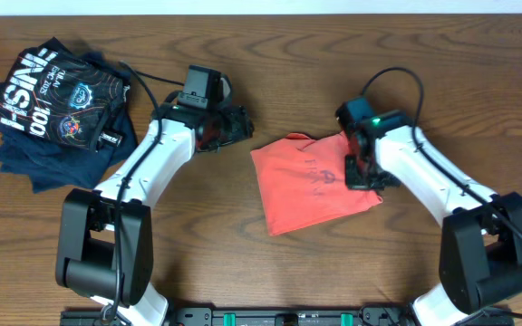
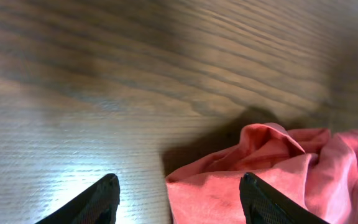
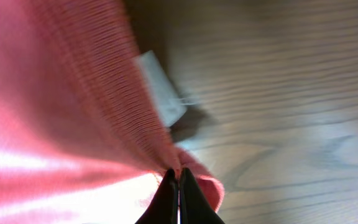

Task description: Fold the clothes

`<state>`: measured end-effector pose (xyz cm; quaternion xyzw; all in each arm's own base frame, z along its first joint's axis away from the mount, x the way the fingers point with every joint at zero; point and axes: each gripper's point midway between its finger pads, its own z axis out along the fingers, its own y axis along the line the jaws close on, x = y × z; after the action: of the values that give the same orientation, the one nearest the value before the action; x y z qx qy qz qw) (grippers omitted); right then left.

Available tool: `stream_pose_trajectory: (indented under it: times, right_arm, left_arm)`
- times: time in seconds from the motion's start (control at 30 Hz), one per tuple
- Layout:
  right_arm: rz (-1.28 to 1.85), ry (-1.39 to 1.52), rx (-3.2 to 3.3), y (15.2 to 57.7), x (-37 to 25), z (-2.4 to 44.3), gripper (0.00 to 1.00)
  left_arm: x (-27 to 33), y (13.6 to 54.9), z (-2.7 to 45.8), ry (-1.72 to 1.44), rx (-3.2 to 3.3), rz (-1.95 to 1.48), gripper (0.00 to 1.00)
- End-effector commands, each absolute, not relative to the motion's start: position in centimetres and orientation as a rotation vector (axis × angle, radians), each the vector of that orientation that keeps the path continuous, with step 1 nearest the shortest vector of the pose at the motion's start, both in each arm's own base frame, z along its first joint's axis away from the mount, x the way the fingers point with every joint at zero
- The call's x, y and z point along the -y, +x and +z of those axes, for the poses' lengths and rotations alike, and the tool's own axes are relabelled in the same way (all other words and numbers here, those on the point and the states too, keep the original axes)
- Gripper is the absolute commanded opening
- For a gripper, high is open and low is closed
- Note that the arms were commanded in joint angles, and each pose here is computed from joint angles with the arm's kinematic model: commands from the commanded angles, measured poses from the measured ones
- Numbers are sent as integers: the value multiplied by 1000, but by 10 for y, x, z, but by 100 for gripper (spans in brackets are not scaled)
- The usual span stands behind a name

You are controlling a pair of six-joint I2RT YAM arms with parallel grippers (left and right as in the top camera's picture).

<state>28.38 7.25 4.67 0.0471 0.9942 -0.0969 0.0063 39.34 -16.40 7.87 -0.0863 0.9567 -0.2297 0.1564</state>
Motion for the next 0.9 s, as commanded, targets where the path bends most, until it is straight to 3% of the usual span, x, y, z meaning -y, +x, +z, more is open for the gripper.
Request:
stream_pose_trajectory:
  times: [0.0, 0.13, 0.43, 0.57, 0.67, 0.87]
  right_arm:
    - [-329, 376, -2950, 314, -43, 80, 1]
    - [-244, 483, -2898, 317, -30, 101, 1]
    - [-221, 299, -2991, 300, -34, 103, 9]
    - [-311, 346, -2957, 302, -20, 105, 8]
    - [-257, 358, -2990, 297, -24, 104, 1]
    - [-5, 93, -3124, 278, -59, 93, 1]
  left_arm:
    - [180, 387, 75, -34, -2733, -630, 64]
    - [183, 388, 73, 98, -2708, -526, 64]
    - [194, 389, 73, 144, -2684, -492, 64]
    - [204, 383, 72, 180, -2688, -499, 64]
    - [211, 380, 72, 204, -2685, -504, 64]
    - [218, 377, 71, 227, -2685, -510, 64]
